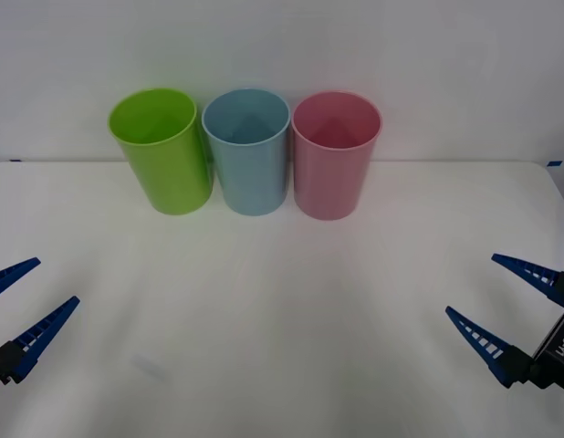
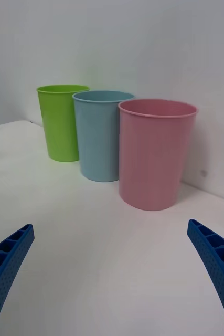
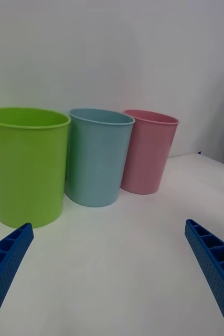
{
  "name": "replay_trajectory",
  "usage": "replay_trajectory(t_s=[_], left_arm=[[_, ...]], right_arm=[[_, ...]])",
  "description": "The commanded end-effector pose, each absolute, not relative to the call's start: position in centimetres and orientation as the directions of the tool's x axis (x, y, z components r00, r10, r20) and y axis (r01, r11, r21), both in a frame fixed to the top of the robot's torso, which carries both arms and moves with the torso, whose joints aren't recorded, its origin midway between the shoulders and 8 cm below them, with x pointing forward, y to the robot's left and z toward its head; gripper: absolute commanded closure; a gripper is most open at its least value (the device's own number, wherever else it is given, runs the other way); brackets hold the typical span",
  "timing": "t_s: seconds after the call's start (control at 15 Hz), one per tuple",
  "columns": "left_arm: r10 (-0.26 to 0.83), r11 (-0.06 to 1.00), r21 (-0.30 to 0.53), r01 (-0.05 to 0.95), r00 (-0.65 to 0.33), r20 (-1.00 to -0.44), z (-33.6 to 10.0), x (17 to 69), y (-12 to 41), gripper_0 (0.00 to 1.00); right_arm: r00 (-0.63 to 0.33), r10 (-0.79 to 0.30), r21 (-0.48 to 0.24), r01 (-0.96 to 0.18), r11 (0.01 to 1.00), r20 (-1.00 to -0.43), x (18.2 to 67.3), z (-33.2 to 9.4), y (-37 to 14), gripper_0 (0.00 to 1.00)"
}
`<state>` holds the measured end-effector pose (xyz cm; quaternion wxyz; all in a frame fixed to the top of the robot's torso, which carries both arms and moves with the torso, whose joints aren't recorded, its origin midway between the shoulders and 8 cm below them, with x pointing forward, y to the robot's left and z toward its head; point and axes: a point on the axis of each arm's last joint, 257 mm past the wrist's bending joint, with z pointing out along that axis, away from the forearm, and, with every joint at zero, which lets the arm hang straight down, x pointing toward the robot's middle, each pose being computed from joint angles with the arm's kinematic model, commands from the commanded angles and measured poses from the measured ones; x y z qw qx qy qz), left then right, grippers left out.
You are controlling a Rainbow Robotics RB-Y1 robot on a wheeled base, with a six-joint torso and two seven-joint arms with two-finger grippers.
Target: Grasp the object on the table and drop it into the matching bin: aluminum can to the light blue bin, PET bottle to the pink bin.
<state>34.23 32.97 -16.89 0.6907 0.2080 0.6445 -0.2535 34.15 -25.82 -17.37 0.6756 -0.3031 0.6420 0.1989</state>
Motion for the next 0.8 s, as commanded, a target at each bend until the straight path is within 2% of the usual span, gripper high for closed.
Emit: replay_trajectory(t_s=[0.07, 0.8], left_arm=[[-0.082, 0.785, -0.039, 0.618, 0.041, -0.996, -16.9, 34.2, 33.0, 0.00], [-0.082, 0.785, -0.039, 0.618, 0.041, -0.996, -16.9, 34.2, 33.0, 0.00]], right_arm=[[0.087, -0.111, -0.141, -0.656, 0.741, -0.990, 33.9, -17.9, -26.1, 0.00], [0.076, -0.155, -0.167, -0.645, 0.746, -0.985, 34.2, -19.4, -25.8, 0.00]])
